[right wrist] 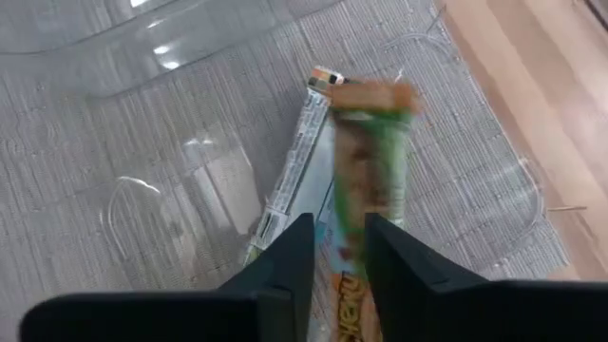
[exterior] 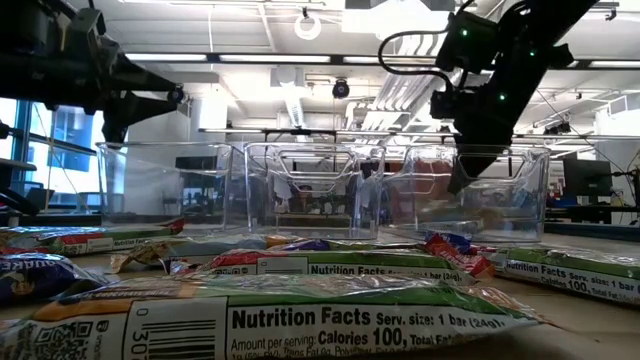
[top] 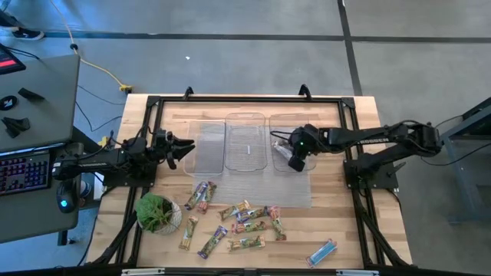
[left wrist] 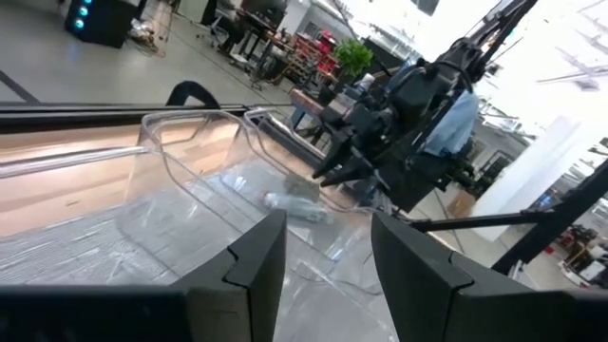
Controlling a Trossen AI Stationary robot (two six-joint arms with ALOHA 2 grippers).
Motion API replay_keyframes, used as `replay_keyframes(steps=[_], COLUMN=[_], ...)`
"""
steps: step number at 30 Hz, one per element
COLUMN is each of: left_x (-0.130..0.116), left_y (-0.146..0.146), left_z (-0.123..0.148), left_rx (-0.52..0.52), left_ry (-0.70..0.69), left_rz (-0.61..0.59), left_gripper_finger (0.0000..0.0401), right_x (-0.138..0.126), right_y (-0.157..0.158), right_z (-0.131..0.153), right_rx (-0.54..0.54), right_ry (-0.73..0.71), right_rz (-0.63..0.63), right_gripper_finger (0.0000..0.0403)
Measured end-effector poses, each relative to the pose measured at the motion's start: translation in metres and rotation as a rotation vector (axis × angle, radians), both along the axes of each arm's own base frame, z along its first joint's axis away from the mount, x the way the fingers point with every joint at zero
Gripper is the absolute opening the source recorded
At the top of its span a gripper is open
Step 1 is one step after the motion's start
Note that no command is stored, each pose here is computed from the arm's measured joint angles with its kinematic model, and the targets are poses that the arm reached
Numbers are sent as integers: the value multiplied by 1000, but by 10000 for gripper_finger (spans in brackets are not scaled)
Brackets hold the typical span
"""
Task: Pick and place Granola Bars by type
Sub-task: Put the orange granola bar into the right transparent bin
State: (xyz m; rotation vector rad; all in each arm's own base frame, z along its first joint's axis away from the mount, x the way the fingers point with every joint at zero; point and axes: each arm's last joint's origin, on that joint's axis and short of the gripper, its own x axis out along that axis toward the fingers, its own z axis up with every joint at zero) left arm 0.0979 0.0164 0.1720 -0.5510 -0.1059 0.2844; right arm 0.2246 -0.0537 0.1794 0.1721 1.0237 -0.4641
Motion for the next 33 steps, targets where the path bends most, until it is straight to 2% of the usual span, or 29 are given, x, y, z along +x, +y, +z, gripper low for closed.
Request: replay_keyframes(steps=[6,9,11,15,18,22,26,30,33], left_x=[-1,-7,-13,-24,-19,6,48,93,126], left_y=[0,-1,-2,-3,-2,1,4,5,4], left_z=[7,31,50,95,117,133,138,130,111], left_rx=[21,41,90,135,133,102,113,65,-8], left_ry=[-10,-46,-31,85,290,616,851,954,973], left_rz=[-6,-13,-16,-13,6,-25,-115,-295,-455], left_gripper_finger=[149,149,149,149,149,149,149,149,149], right_x=[3,10,18,34,45,55,60,58,56], right_y=[-1,-3,-3,-1,4,13,19,23,24], right_z=[3,14,30,69,97,115,114,102,92], right_rx=[-21,-44,-65,-118,-144,-165,-180,-171,-163], right_ry=[-39,-72,-113,-198,-305,-461,-551,-530,-515], right_rz=[6,-3,-5,46,77,105,133,145,140], right_gripper_finger=[121,136,143,146,142,136,134,134,134])
